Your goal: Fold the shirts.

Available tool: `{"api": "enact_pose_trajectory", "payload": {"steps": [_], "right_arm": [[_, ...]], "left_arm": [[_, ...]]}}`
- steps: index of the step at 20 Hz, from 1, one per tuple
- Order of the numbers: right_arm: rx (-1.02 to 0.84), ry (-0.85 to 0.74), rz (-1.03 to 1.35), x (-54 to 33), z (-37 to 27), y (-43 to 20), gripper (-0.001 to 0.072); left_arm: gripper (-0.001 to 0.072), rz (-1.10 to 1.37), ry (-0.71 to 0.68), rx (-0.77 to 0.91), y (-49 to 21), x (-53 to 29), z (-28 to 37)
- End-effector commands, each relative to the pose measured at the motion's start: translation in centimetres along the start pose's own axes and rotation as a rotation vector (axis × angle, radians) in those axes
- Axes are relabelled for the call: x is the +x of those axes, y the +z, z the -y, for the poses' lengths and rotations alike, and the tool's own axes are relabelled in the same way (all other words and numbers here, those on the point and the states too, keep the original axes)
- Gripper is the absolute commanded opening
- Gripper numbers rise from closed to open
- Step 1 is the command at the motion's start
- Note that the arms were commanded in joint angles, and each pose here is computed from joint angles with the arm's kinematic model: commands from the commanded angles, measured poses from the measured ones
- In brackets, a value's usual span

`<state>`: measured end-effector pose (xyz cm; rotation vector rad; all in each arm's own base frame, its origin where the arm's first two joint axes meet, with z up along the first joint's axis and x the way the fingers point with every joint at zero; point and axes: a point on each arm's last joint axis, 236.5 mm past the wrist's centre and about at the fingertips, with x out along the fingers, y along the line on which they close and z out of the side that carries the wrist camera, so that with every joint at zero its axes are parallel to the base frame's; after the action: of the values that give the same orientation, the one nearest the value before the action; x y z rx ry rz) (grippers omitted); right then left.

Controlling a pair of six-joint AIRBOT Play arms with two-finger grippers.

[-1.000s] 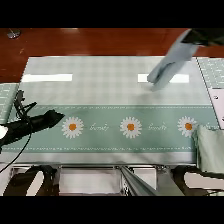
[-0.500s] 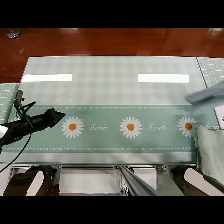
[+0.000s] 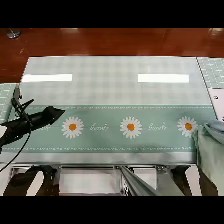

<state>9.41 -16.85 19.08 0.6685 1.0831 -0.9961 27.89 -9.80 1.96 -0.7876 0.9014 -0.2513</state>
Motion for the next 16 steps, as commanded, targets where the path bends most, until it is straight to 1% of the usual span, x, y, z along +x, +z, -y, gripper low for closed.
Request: {"api": "enact_pose_trajectory", "payload": {"steps": [1,3,5,6,7,8,9,11,12,13,14,15,16], "right_arm": [[0.083,-0.089,-0.055,1.8,2.7,-2.6,0.0641],[0.075,-0.095,-0.069,2.5,2.7,-2.4,0.0631],[0.069,-0.080,-0.046,3.0,2.3,-0.7,0.0630],[0.063,-0.050,-0.024,3.1,1.5,0.6,0.0630],[0.052,0.015,0.010,3.0,-0.1,2.4,0.0629],[0.040,0.103,0.050,2.6,-2.2,4.3,0.0629],[0.035,0.247,0.112,1.6,-5.7,6.9,0.0629],[0.003,0.601,0.268,-3.0,-14.4,11.8,0.0616],[-0.035,0.764,0.318,-5.8,-18.9,13.0,0.0584],[-0.116,0.891,0.340,-8.3,-23.6,12.8,0.0452],[-0.241,0.976,0.344,-10.0,-28.2,11.1,0.0329],[-0.406,1.038,0.334,-11.0,-32.9,7.8,0.0112],[-0.575,1.065,0.322,-11.1,-36.6,3.9,0.0023]], "left_arm": [[0.0024,0.041,0.007,0.002,1.0,0.0,-0.2],[0.0024,0.072,0.012,0.001,1.7,-0.1,-0.3],[0.0024,0.110,-0.004,-0.018,2.7,-0.2,0.1],[0.0024,0.132,-0.024,-0.014,3.3,-0.4,0.8],[0.0024,0.156,-0.051,0.028,4.2,-0.8,1.9],[0.0024,0.189,-0.086,0.079,5.5,-1.5,3.6],[0.0024,0.226,-0.117,0.123,7.0,-2.5,5.5],[0.0023,0.313,-0.167,0.205,11.2,-5.2,10.0],[0.0023,0.350,-0.199,0.249,13.4,-6.7,12.8],[0.0022,0.369,-0.237,0.300,15.2,-8.1,15.8],[0.0022,0.370,-0.276,0.350,16.4,-9.0,18.7],[0.0022,0.344,-0.318,0.405,16.8,-9.3,21.6],[0.0021,0.293,-0.342,0.484,16.4,-8.9,24.2]]}}
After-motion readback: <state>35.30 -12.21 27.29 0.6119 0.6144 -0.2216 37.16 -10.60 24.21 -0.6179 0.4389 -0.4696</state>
